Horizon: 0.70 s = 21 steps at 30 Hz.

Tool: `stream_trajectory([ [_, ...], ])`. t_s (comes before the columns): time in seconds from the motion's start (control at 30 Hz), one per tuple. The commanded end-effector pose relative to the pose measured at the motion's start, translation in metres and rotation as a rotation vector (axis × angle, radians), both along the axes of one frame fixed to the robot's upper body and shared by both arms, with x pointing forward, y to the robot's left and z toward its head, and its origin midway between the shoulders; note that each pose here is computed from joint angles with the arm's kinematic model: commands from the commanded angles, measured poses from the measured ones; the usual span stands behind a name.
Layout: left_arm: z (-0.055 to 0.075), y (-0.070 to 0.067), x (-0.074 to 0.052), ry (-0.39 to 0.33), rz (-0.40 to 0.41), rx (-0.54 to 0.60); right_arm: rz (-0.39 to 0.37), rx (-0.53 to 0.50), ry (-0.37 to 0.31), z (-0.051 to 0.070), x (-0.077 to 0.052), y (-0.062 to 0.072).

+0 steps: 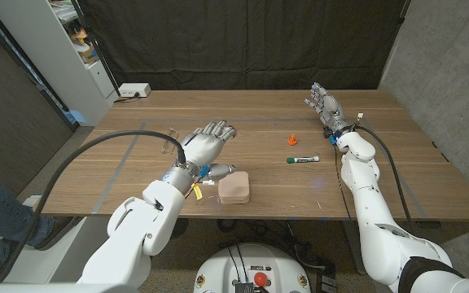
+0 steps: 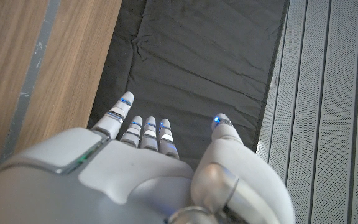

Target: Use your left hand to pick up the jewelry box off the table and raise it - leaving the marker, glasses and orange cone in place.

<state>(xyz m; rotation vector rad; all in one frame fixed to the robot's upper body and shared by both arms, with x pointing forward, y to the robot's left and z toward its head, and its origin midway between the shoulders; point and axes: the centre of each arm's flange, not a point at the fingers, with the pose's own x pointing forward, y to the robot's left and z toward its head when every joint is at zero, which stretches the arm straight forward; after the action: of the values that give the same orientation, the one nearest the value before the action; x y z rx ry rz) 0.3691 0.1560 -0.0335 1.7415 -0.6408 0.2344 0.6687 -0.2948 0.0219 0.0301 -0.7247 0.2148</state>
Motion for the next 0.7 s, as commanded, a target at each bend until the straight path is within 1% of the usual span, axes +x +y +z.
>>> stream_trajectory([
  [0.03,-0.002,-0.005,0.007,0.044,0.018,-0.009,-0.003,-0.001,-0.003,0.001,-0.001,-0.001],
  [0.23,-0.004,-0.007,0.011,0.062,0.005,-0.014,-0.006,-0.001,0.0,-0.001,-0.001,-0.003],
  [0.4,-0.008,-0.011,0.01,0.022,0.01,-0.005,-0.009,0.0,-0.003,-0.002,-0.002,-0.005],
  [0.7,-0.015,-0.016,0.009,0.018,0.002,-0.029,-0.011,0.003,-0.002,-0.004,-0.004,-0.008],
])
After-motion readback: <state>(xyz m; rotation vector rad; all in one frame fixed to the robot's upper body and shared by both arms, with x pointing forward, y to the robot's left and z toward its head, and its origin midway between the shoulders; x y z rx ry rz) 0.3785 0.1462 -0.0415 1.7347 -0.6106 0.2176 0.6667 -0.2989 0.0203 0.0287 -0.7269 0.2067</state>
